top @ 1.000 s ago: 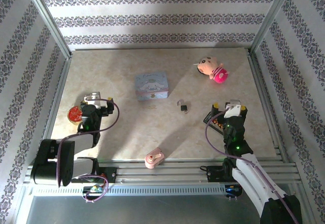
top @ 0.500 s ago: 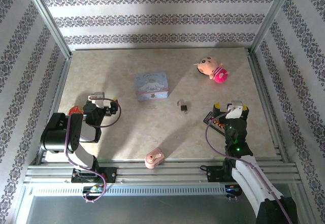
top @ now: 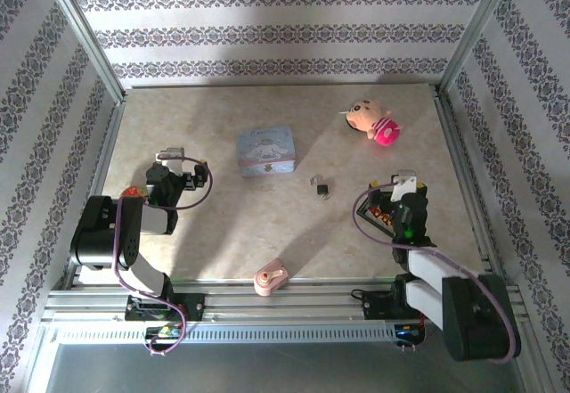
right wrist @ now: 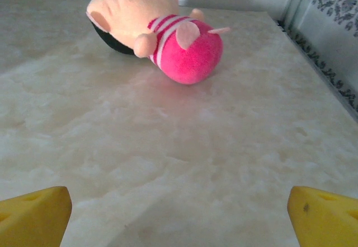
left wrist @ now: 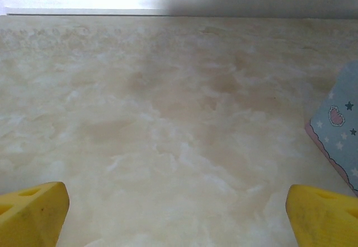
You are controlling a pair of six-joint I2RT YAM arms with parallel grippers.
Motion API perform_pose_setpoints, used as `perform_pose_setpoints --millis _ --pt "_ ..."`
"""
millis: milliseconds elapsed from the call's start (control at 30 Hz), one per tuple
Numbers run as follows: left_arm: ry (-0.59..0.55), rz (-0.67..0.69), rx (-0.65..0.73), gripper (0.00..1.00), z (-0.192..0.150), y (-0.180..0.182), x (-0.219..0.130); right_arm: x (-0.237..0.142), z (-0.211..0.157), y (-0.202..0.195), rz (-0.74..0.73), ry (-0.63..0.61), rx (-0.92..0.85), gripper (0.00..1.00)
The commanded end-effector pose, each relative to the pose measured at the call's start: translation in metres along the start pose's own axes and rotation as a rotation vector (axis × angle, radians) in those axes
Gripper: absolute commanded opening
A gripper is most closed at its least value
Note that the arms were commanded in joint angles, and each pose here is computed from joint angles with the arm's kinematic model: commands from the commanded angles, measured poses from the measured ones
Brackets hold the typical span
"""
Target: Unlock the padlock with the key
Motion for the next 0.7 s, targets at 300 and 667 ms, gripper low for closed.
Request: perform_pose_setpoints --millis 300,667 --pt "0.004 0.016 0.005 0.99 -0.001 0.002 -0.002 0.020 0.032 0.000 0.066 -0.145 0.053 0.98" --pt "0.004 0.014 0.005 0.99 -0.001 0.002 -0.003 0.037 0.018 0.008 0.141 -0.166 0.045 0.98"
Point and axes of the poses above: each hand's point on the last joint's axis, 136 mm out from that joint toward the fingers, its own x axis out along the fingers, its own y axis along the line the jaws close on, z = x × y, the point moved 10 cm from there along -x, back along the fingers, and after that the axes turned 3 degrees about -x, right-handed, at the moved point
